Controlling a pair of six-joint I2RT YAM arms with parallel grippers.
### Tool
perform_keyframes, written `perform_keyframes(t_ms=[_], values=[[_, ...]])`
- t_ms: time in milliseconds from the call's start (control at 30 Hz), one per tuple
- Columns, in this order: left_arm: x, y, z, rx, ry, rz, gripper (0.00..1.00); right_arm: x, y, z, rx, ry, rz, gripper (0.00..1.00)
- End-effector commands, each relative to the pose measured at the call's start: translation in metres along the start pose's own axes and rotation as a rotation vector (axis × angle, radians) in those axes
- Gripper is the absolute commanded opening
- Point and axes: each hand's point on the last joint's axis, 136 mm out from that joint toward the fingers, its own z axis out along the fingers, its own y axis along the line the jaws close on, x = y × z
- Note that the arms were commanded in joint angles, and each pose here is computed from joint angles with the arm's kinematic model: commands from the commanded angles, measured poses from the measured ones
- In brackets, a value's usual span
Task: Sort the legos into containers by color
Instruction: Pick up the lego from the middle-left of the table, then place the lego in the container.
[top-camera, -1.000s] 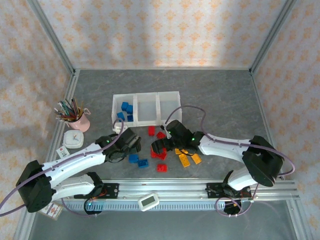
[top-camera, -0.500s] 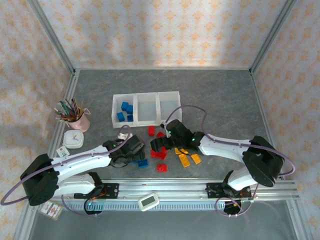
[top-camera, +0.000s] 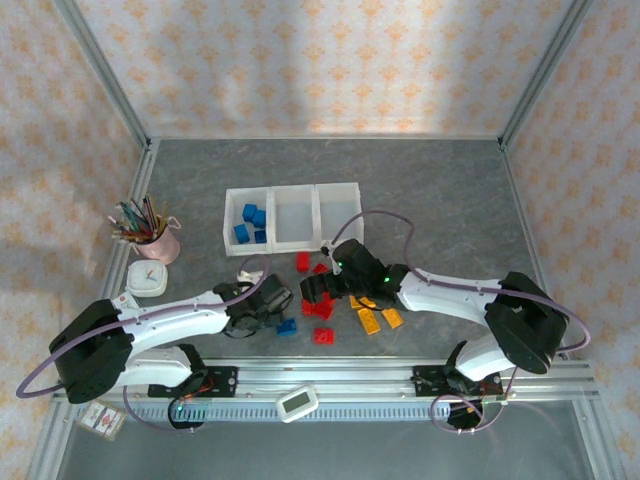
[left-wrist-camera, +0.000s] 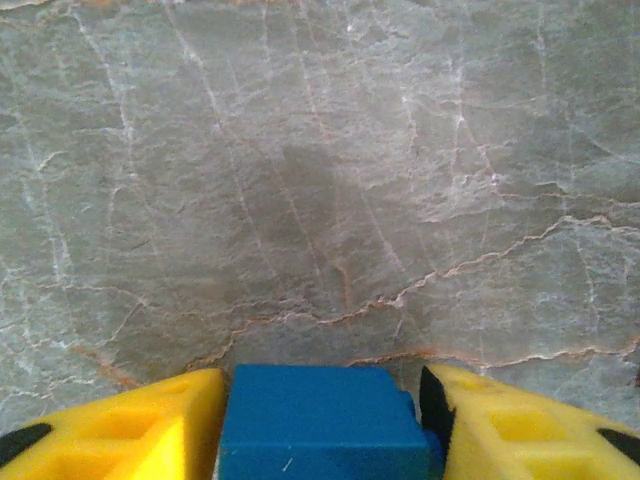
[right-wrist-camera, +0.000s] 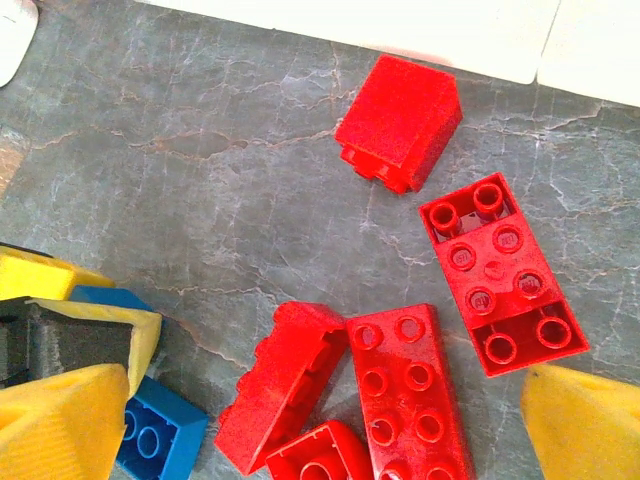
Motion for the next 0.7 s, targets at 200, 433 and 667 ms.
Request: perform_keyframes(t_ms=[200, 433, 667], values=[[-0.013, 0.008, -0.01, -0.02, -0.083, -0.029, 0.41, -0.017, 0.013, -0.009, -0.038, -0.055, 0.006, 1.0], [-0.054, 0.003, -0.051, 0.011, -0.247, -0.083, 0.36, -0.044, 0.019, -0.027, -0.046, -0.112, 0.028, 1.0], [-0.133, -0.002, -0.096, -0.012, -0.444, -0.13, 0.36, -0.069, 0.014, -0.035, -0.055, -0.152, 0.092, 1.0]])
